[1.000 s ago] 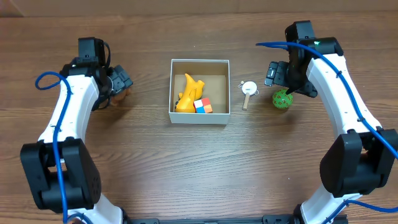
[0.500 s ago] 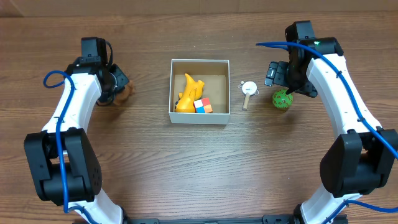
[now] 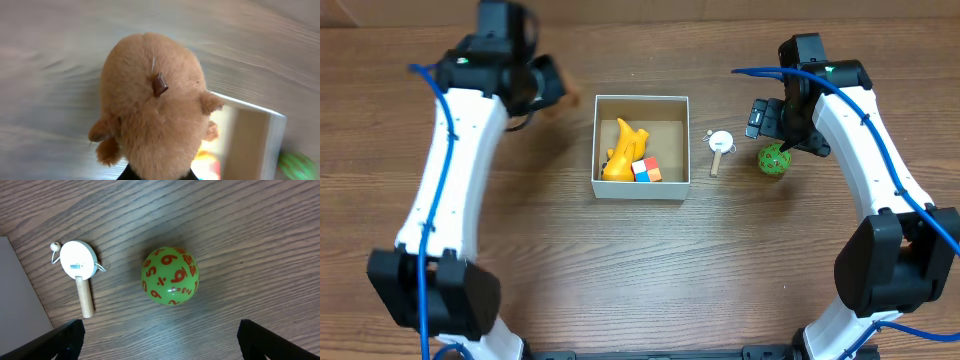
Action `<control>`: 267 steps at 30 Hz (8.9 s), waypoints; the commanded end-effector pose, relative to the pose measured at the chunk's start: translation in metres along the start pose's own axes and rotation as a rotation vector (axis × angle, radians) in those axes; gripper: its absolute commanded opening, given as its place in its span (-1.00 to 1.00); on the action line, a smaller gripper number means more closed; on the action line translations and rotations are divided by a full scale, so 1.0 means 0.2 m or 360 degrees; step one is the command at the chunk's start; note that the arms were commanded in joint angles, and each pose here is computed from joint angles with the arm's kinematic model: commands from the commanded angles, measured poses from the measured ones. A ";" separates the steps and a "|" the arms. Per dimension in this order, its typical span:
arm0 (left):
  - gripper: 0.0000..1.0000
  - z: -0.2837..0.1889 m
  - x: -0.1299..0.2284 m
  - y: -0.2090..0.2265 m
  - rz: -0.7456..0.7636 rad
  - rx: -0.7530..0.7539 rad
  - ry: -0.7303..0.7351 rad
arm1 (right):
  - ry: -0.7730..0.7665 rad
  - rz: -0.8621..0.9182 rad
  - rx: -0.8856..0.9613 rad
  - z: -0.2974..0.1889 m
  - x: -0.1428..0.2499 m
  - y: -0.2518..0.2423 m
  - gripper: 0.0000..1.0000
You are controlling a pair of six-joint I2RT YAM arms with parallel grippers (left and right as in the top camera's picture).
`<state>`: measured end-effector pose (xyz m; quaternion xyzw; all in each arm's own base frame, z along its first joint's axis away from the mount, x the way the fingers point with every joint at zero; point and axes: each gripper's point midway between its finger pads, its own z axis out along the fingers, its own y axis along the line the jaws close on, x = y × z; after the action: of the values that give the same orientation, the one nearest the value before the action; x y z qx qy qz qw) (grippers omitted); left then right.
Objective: Pack container
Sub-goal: 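Carry brown dog right into the box and release, then withdraw left gripper up and away from the box, then lower right gripper onto the green numbered ball and grasp, then carry green ball left into the box and release, then move right gripper over the white rattle and lower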
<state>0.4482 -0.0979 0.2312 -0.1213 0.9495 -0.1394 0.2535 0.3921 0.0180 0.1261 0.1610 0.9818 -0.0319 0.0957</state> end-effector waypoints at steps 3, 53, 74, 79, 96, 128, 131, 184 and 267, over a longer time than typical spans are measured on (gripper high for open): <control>-0.83 -0.13 0.12 -0.43 0.0333 0.0200 -0.0072 | -0.0021 0.0004 -0.0011 -0.02 -0.01 0.00 1.00; 1.00 0.28 0.44 -0.70 0.0555 0.0111 0.0155 | -0.0021 0.0004 -0.0011 -0.02 -0.01 0.00 1.00; 1.00 -0.27 -0.07 0.35 0.0007 -0.0640 -0.0155 | -0.0254 0.0020 -0.0110 -0.04 -0.19 0.08 1.00; 1.00 -0.30 -0.10 0.49 -0.0089 -0.0697 -0.0150 | -0.0390 0.0037 -0.0170 -0.06 -0.29 0.12 1.00; 1.00 -0.39 -0.15 0.68 -0.0103 -0.0963 -0.0223 | 0.0044 0.0140 -0.0021 0.31 0.10 -0.08 1.00; 1.00 -0.40 -0.15 0.71 -0.0115 -0.0992 -0.0226 | -0.0154 -0.0030 -0.0085 0.42 0.01 -0.04 0.66; 1.00 -0.40 -0.15 0.71 -0.0115 -0.0992 -0.0226 | -0.0152 -0.0031 -0.0084 0.42 0.01 -0.04 0.55; 1.00 -0.40 -0.15 0.71 -0.0115 -0.0992 -0.0226 | -0.0569 -0.0861 -0.0665 -0.73 0.27 1.20 -0.82; 1.00 -0.40 -0.15 0.71 -0.0115 -0.0992 -0.0226 | 0.0008 0.0032 -0.0268 0.31 0.28 0.45 0.27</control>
<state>0.4091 0.0555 0.2641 -0.2374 0.9231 0.1465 0.2647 0.3804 0.1099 0.0566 0.1652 0.9791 0.0503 0.1078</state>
